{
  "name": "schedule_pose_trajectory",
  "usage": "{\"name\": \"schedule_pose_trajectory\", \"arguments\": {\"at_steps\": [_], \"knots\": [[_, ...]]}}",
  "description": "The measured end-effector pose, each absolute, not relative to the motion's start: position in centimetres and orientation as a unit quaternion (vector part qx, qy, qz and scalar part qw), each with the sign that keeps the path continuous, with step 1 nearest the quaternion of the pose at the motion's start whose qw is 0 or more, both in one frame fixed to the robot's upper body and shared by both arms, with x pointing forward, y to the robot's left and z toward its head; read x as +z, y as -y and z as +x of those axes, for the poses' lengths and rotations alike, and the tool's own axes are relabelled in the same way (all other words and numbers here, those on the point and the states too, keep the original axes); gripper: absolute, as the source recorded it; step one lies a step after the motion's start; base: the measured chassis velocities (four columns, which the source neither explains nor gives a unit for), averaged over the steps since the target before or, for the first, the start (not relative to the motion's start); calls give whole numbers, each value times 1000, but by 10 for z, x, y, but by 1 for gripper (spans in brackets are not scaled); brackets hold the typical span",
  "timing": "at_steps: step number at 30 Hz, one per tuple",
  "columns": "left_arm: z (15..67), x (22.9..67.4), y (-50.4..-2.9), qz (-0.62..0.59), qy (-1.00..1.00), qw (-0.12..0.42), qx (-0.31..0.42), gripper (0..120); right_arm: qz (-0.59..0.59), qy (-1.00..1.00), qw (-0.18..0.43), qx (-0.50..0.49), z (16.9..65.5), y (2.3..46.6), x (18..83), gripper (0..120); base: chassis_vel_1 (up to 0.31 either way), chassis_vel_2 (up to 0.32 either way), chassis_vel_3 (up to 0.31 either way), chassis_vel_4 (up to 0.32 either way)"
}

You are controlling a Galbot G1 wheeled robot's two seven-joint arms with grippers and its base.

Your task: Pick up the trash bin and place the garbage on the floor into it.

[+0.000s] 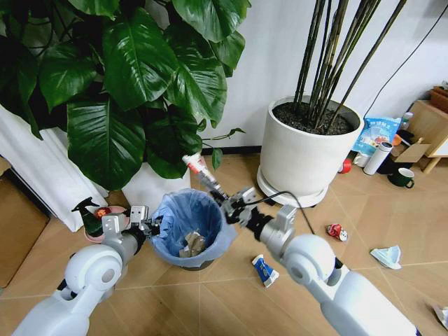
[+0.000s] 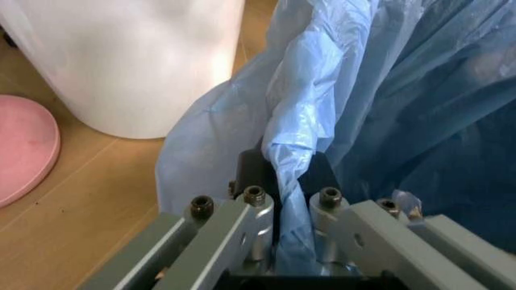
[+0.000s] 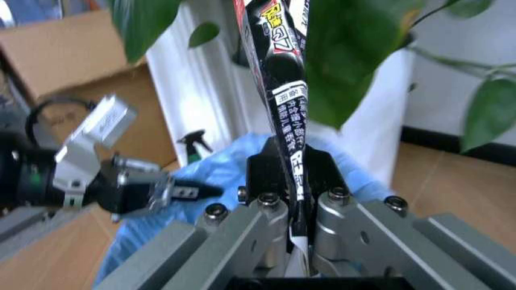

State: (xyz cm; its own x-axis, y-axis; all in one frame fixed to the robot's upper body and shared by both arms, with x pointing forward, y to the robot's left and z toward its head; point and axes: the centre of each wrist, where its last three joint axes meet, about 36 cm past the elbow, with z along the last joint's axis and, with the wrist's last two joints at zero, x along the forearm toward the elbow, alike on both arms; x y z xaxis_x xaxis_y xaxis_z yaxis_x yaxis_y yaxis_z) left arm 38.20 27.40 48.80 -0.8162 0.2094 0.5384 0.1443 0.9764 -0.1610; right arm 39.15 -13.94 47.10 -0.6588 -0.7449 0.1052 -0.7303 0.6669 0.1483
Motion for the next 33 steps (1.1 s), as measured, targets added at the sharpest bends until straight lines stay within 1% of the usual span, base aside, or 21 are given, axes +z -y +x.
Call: {"name": "schedule_pose_trajectory", "arguments": {"at_steps": [3, 6, 7, 11, 12, 13, 14, 15, 17, 18, 19, 20, 21, 23, 24, 25, 26, 27, 28, 30, 33], "knots": [[381, 490, -275, -94, 952, 288, 55, 0, 410, 907, 86, -40, 398, 131, 465, 3, 0, 0, 0, 0], [380, 491, -276, -92, 952, 286, 55, 0, 414, 905, 91, -30, 404, 122, 458, 16, 0, 0, 0, 0], [380, 491, -276, -92, 952, 286, 55, 0, 414, 905, 91, -30, 404, 122, 458, 16, 0, 0, 0, 0], [380, 492, -279, -89, 953, 285, 56, 0, 419, 903, 90, -27, 408, 115, 454, 34, 0, 0, 0, 0], [380, 492, -279, -89, 953, 285, 56, 0, 419, 903, 90, -27, 408, 115, 454, 34, 0, 0, 0, 0], [379, 493, -279, -89, 953, 284, 56, 0, 419, 903, 89, -27, 409, 114, 453, 37, 0, 0, 0, 0], [379, 493, -280, -87, 953, 283, 57, 0, 421, 903, 88, -27, 410, 112, 453, 46, 0, 0, 0, 0], [379, 493, -280, -87, 953, 283, 57, 0, 421, 903, 88, -27, 410, 112, 453, 46, 0, 0, 0, 0], [379, 493, -281, -86, 954, 282, 57, 0, 421, 903, 86, -27, 411, 110, 453, 53, 0, 0, 0, 0], [379, 493, -282, -85, 954, 282, 57, 0, 421, 903, 82, -27, 412, 110, 455, 59, 0, 0, 0, 0], [379, 493, -282, -85, 954, 282, 57, 0, 421, 903, 82, -27, 412, 110, 455, 59, 0, 0, 0, 0], [379, 494, -282, -84, 954, 281, 57, 0, 419, 904, 81, -27, 413, 110, 456, 63, 0, 0, 0, 0], [379, 494, -284, -82, 955, 280, 57, 0, 410, 908, 75, -29, 416, 112, 459, 69, 0, 0, 0, 0], [379, 495, -286, -79, 955, 279, 59, 0, 384, 920, 66, -29, 421, 120, 467, 77, 0, 0, 0, 0], [379, 495, -286, -79, 955, 279, 59, 0, 384, 920, 66, -29, 421, 120, 467, 77, 0, 0, 0, 0], [379, 494, -287, -78, 956, 278, 60, 0, 367, 927, 65, -28, 423, 127, 470, 83, 0, 0, 0, 0], [379, 494, -288, -77, 956, 278, 60, 0, 357, 931, 66, -28, 424, 132, 472, 84, 0, 0, 0, 0], [379, 494, -290, -75, 956, 277, 59, 0, 322, 943, 76, -20, 429, 154, 474, 92, 0, 0, 0, 0], [379, 494, -290, -75, 956, 277, 59, 0, 322, 943, 76, -20, 429, 154, 474, 92, 0, 0, 0, 0], [378, 494, -292, -74, 957, 276, 58, 0, 277, 956, 94, -6, 434, 185, 468, 98, 0, 0, 0, 0], [377, 496, -294, -75, 958, 272, 58, 0, 227, 965, 128, 17, 435, 229, 447, 100, 0, 0, 0, 0]]}}
